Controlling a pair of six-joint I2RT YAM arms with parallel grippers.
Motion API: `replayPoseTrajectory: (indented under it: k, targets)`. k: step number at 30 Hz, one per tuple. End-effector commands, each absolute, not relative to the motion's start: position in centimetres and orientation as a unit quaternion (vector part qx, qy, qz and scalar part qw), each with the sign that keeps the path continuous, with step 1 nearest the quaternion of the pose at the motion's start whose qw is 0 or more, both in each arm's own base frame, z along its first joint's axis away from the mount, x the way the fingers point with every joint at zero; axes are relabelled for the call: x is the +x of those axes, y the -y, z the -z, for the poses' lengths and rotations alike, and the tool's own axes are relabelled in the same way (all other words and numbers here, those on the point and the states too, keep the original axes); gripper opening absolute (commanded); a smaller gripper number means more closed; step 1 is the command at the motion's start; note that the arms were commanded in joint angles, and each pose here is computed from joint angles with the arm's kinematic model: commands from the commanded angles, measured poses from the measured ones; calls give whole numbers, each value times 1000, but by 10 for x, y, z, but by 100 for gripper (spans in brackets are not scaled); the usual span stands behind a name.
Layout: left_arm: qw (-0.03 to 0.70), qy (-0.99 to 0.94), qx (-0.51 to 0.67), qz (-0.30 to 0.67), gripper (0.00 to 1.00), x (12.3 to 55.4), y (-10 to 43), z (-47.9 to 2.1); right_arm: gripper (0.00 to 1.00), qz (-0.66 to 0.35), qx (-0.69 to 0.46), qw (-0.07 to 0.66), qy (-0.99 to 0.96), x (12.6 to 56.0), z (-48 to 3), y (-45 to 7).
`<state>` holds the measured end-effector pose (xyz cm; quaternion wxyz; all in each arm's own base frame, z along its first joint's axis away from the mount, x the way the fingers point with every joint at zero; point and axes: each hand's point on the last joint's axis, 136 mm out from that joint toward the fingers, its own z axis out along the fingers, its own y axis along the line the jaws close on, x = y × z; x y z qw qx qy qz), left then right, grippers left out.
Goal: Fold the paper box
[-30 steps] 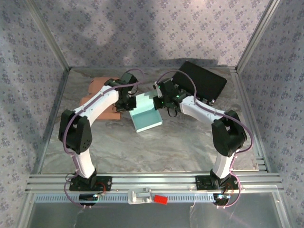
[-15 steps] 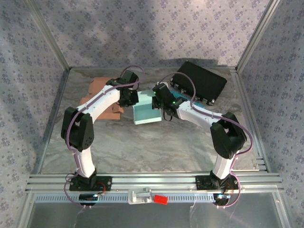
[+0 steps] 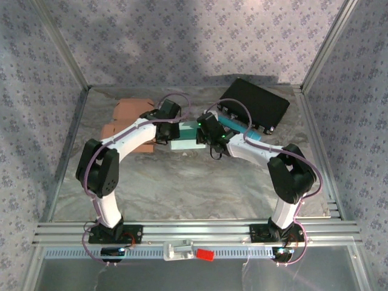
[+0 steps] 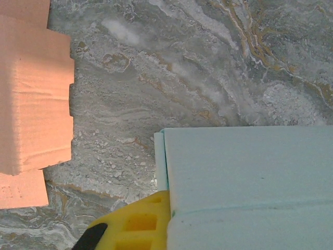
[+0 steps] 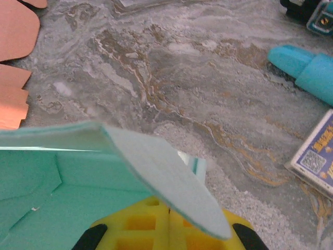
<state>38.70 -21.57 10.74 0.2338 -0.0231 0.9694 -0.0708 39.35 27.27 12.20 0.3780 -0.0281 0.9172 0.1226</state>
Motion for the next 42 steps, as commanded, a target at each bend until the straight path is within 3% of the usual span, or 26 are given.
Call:
replayPoseTrajectory:
  k: [1,3,5,8,13,20,30,38,42]
  targets:
    - [244,-966,0,84,0,378,228,-114,0,-121,-5,337,-934,378,-121,-267]
    - [242,-968,4,73,0,374,227,-110,13,-123,14,322,-938,373,-126,-264]
    - [238,-969,7,62,0,371,226,-106,32,-129,39,308,-942,367,-135,-261]
    - [236,-970,9,53,0,369,225,-103,50,-127,87,274,-949,354,-146,-251]
    - [240,-970,7,42,0,368,223,-103,66,-146,148,202,-957,322,-154,-247]
    - [247,-968,11,39,0,367,224,-104,69,-219,239,187,-927,298,-189,-240]
    - [262,-964,32,26,0,353,227,-105,69,-272,378,126,-876,360,-198,-205]
    - [279,-959,40,14,0,336,227,-97,71,-269,329,17,-905,378,-159,-236]
    - [293,-955,52,10,0,328,229,-97,70,-256,300,-3,-919,376,-136,-243]
